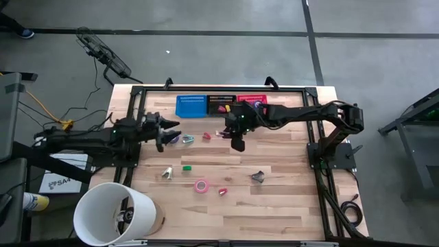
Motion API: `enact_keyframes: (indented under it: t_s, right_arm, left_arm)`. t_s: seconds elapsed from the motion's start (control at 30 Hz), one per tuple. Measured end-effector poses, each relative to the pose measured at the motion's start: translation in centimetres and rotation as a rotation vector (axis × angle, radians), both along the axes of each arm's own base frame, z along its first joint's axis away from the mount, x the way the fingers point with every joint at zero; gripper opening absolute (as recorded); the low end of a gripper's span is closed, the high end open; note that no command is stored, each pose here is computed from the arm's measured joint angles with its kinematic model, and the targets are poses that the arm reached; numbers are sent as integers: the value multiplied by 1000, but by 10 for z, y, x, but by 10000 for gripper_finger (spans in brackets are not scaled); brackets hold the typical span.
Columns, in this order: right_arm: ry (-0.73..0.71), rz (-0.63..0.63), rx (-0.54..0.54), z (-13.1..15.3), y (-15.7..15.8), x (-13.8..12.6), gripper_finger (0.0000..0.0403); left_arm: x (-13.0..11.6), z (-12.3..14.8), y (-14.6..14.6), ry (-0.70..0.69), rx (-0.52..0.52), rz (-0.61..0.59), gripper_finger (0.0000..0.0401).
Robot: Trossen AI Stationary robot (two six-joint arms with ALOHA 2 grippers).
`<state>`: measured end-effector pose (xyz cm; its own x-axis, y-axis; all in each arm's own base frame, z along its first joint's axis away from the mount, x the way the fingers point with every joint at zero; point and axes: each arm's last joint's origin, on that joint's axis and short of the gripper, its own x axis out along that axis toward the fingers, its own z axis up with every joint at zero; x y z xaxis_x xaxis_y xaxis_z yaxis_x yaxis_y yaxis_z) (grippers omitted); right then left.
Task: Pick and place Stapler, Stapler remover, tape
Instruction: Put the pink staple remover into the blue bin
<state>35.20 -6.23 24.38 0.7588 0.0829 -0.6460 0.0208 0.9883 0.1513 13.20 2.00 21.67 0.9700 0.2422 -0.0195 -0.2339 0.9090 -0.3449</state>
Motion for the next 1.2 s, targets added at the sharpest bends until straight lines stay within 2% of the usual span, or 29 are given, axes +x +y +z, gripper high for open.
enact_keyframes:
  t_s: [0.33,0.63,0.9,1.2]
  right_arm:
    - [-56,11,25,16,-11,-9,80]
    - [-115,69,17,32,-14,-18,80]
    - [-140,83,-3,37,-14,-20,79]
    - [-160,91,-38,38,-14,-19,79]
  left_arm:
    - [71,41,9,186,120,-18,250]
    - [123,60,14,231,173,-51,250]
    - [147,69,17,264,191,-71,250]
    - [154,70,17,271,187,-95,250]
